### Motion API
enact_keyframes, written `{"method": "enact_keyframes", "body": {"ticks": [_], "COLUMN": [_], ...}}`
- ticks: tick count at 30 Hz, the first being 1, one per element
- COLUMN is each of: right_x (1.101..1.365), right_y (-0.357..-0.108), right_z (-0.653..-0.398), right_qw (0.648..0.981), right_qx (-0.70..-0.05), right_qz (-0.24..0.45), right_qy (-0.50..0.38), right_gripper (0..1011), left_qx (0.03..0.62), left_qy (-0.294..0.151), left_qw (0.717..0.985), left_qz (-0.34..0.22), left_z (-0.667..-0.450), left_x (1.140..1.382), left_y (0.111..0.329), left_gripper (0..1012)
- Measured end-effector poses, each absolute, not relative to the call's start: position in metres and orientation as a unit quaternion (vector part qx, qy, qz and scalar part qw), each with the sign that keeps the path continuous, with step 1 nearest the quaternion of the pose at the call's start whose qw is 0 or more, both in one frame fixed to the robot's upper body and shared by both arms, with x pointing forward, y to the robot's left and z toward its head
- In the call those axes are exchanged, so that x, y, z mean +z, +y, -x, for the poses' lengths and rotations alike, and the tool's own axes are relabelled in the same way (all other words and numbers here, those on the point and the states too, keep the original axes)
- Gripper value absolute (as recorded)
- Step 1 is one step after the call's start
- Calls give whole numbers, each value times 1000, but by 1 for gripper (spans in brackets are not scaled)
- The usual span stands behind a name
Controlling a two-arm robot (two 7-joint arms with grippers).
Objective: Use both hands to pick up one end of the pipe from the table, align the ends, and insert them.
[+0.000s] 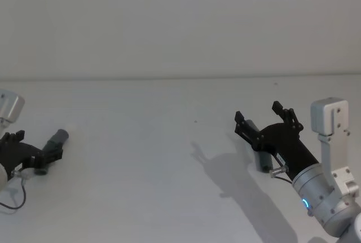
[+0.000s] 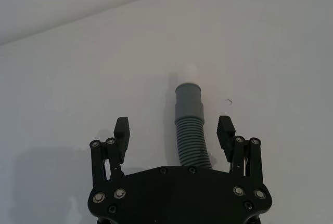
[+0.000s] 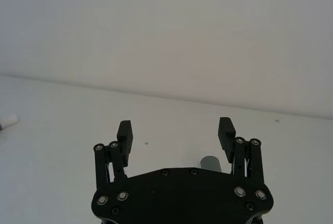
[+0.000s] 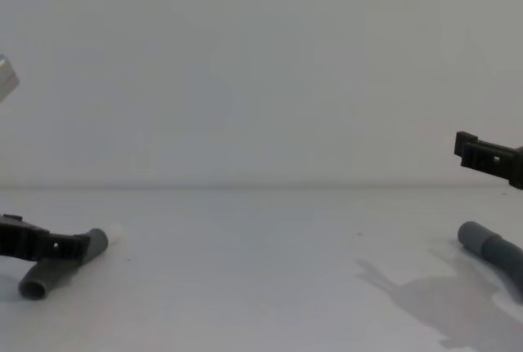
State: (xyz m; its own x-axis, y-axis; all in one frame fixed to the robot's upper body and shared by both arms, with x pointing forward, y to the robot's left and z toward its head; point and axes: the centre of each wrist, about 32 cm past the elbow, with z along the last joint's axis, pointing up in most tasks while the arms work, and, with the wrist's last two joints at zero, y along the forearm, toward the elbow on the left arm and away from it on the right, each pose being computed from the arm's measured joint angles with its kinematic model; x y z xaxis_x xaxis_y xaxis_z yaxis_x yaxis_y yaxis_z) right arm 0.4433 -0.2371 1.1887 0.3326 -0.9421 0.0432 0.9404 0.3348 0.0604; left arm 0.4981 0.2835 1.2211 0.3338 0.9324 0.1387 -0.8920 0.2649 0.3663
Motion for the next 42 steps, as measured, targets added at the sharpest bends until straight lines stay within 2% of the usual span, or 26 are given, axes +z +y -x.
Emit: {"method": "enact_keyframes", "body": {"ticks": [24, 42], "right_x": [1189, 1189], "right_y": [-237, -237], "right_z": [-443, -443], "right_qw": [816, 816], "right_qx": [-577, -577], "right_qz": [-12, -12], "right_qy": [-35, -35], "right_gripper": [1000, 1000], "left_qx": [555, 563], "left_qy": [101, 95], "left_qw": [797, 789], "left_qz": [-216, -226], "left_z": [-512, -517], "left_x": [1227, 1220], "left_y": [275, 272], "left_gripper": [1001, 1001]}}
